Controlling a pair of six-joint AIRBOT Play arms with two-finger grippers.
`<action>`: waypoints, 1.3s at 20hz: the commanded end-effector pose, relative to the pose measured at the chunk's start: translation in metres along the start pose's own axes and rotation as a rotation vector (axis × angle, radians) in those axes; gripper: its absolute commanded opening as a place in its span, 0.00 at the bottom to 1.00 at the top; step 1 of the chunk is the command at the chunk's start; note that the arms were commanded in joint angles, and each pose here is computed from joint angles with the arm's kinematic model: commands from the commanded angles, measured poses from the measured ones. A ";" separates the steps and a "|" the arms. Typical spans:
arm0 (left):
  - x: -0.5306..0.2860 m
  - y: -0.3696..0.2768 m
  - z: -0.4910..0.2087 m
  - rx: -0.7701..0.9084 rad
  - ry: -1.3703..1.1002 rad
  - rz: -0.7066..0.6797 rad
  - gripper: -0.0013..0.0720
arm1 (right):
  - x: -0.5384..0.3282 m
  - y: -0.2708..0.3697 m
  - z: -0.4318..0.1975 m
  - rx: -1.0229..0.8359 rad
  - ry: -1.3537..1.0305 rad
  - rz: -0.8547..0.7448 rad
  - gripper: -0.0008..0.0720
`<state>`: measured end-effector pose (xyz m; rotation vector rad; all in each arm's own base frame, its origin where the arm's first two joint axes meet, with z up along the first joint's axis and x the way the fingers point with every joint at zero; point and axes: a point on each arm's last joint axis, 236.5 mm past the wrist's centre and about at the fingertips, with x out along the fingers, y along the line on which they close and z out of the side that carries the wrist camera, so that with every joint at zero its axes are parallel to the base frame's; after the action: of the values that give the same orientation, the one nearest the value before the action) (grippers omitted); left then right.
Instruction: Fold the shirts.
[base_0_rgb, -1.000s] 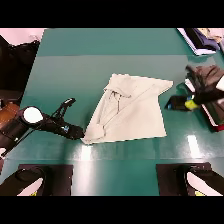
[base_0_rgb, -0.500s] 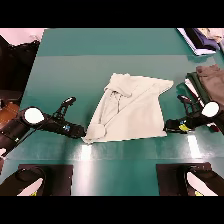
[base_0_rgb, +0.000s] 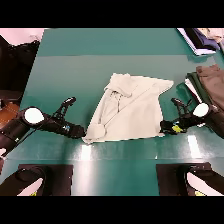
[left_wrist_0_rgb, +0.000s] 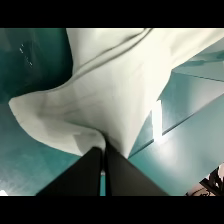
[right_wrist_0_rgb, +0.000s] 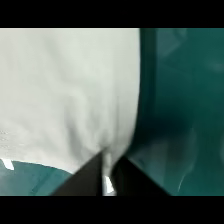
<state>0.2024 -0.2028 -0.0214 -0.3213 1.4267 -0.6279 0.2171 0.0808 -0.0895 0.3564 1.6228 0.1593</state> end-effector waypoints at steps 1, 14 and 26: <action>-0.003 -0.003 0.005 0.008 -0.014 -0.001 0.05 | 0.004 0.011 -0.003 -0.070 0.007 -0.001 0.04; -0.377 -0.254 0.159 0.581 -1.079 -0.149 0.05 | -0.500 0.139 0.024 -0.301 -1.487 0.205 0.03; -0.532 -0.332 0.042 0.833 -1.452 -0.199 0.05 | -0.561 0.160 -0.052 -0.410 -1.468 0.103 0.03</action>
<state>0.1873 -0.1724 0.5974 -0.1785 -0.2613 -0.8045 0.2259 0.0523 0.5045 0.1804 0.0127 0.2204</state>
